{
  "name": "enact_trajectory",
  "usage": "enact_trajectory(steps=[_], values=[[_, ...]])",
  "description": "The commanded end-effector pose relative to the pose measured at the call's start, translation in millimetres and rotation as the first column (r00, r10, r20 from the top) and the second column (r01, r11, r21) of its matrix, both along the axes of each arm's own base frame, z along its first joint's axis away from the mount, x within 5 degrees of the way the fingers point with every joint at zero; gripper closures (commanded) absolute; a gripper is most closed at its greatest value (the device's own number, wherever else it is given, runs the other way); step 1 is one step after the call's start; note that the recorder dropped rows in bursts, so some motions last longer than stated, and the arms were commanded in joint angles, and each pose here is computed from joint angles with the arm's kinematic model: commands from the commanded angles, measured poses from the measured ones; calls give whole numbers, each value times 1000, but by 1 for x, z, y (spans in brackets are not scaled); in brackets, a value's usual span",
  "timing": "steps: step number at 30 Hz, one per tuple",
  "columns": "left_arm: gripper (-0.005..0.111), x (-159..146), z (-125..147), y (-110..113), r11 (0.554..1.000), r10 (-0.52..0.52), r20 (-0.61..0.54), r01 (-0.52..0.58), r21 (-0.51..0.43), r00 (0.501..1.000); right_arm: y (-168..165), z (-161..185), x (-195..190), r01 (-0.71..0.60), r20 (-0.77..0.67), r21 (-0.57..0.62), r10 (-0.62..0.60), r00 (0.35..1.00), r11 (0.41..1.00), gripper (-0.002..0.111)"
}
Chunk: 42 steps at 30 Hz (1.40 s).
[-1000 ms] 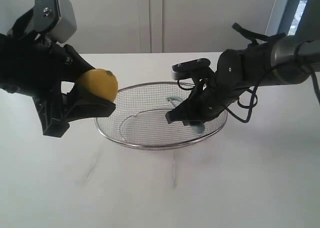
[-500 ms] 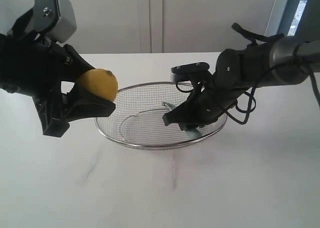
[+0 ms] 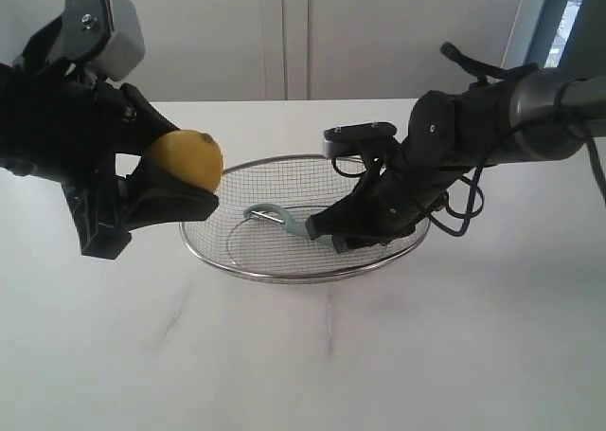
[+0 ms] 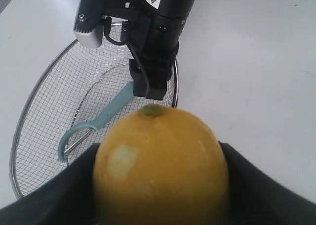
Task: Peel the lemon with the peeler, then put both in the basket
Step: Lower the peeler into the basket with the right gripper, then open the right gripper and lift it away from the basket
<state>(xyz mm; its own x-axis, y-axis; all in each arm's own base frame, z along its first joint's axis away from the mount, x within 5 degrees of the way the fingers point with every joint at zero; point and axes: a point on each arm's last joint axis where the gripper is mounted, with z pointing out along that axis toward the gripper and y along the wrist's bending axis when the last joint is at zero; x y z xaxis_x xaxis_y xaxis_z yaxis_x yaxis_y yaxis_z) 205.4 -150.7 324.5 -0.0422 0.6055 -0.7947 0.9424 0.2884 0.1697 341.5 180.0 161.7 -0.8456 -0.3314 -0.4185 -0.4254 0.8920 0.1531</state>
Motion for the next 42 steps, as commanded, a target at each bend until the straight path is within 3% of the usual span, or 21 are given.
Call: enact_trajectory(steps=[1,27,37,42], values=[[107,-3,3,0,1000,0,-11,0,-22,1000,4,5,-2,1,-34,23,0,999,1000,65],[107,-3,3,0,1000,-1,-13,0,-22,1000,5,12,-14,-2,-168,39,9,986,999,65],[107,-3,3,0,1000,-1,-13,0,-22,1000,6,25,-14,3,-123,69,6,992,998,65],[107,-3,3,0,1000,-1,-13,0,-22,1000,5,62,-15,-85,-17,71,87,996,994,65]])
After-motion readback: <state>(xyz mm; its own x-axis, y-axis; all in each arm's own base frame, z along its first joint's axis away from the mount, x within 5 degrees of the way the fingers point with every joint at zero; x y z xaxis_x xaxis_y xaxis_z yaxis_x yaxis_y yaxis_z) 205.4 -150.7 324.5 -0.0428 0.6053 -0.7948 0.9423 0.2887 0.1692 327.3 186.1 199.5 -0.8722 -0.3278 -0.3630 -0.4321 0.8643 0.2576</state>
